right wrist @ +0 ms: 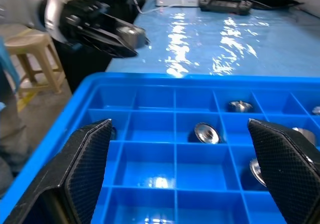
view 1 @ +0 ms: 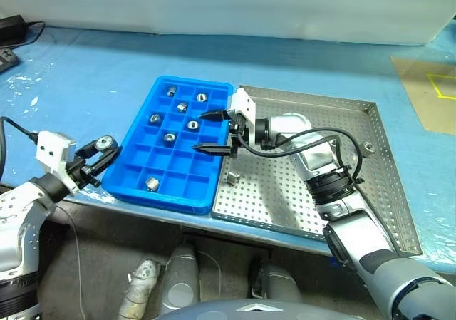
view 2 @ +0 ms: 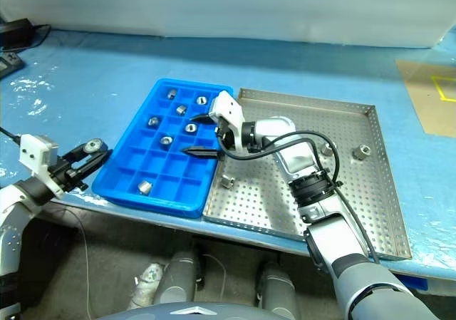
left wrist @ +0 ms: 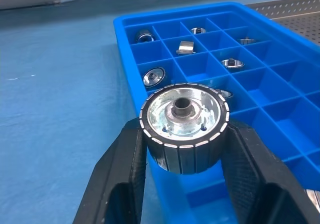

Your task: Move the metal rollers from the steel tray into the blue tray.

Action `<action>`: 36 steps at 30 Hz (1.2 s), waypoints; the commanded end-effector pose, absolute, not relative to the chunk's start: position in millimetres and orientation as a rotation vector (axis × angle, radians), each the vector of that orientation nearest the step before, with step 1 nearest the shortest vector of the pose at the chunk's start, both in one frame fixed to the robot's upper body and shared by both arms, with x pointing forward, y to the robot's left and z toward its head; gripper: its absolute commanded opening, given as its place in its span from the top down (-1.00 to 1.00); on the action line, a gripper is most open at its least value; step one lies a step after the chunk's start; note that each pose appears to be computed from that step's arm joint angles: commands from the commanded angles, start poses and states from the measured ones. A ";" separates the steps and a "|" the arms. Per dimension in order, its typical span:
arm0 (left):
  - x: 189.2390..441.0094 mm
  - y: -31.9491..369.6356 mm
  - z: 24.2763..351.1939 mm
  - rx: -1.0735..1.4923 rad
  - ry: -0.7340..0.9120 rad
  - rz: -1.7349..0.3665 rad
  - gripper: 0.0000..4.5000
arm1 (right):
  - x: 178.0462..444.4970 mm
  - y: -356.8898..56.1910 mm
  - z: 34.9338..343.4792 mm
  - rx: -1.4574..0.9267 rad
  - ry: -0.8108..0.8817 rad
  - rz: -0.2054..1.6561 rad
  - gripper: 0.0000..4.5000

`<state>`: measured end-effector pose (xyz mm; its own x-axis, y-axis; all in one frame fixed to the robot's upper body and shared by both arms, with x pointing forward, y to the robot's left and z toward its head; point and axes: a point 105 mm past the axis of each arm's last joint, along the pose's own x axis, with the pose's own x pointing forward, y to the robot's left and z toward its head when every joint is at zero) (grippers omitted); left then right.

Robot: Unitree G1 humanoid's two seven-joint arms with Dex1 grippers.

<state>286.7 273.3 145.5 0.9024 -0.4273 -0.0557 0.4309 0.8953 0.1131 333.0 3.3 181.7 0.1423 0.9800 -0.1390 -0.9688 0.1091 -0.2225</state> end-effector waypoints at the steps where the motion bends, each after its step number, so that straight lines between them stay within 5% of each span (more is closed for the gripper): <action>1: 298.1 271.3 148.2 0.142 -0.004 -0.447 0.21 | 330.9 3.8 189.4 -0.317 -0.090 1.420 -1.00; 30: 297.6 268.7 131.7 0.158 0.065 -0.500 0.21 | 342.0 -12.9 180.3 -0.359 -0.086 1.285 -1.00; 34: 299.7 267.3 130.1 0.159 0.071 -0.493 -0.36 | 342.4 -12.7 178.9 -0.357 -0.084 1.279 -1.00; 36: 301.5 267.5 130.3 0.159 0.071 -0.484 -0.36 | 342.4 -12.7 178.7 -0.355 -0.083 1.278 -1.00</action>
<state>300.0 266.3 119.0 0.8766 -0.4628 -0.1319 0.4766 0.8729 0.1049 343.8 -13.2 169.7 0.2929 0.9412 -0.1683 -0.9303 0.2398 -0.2775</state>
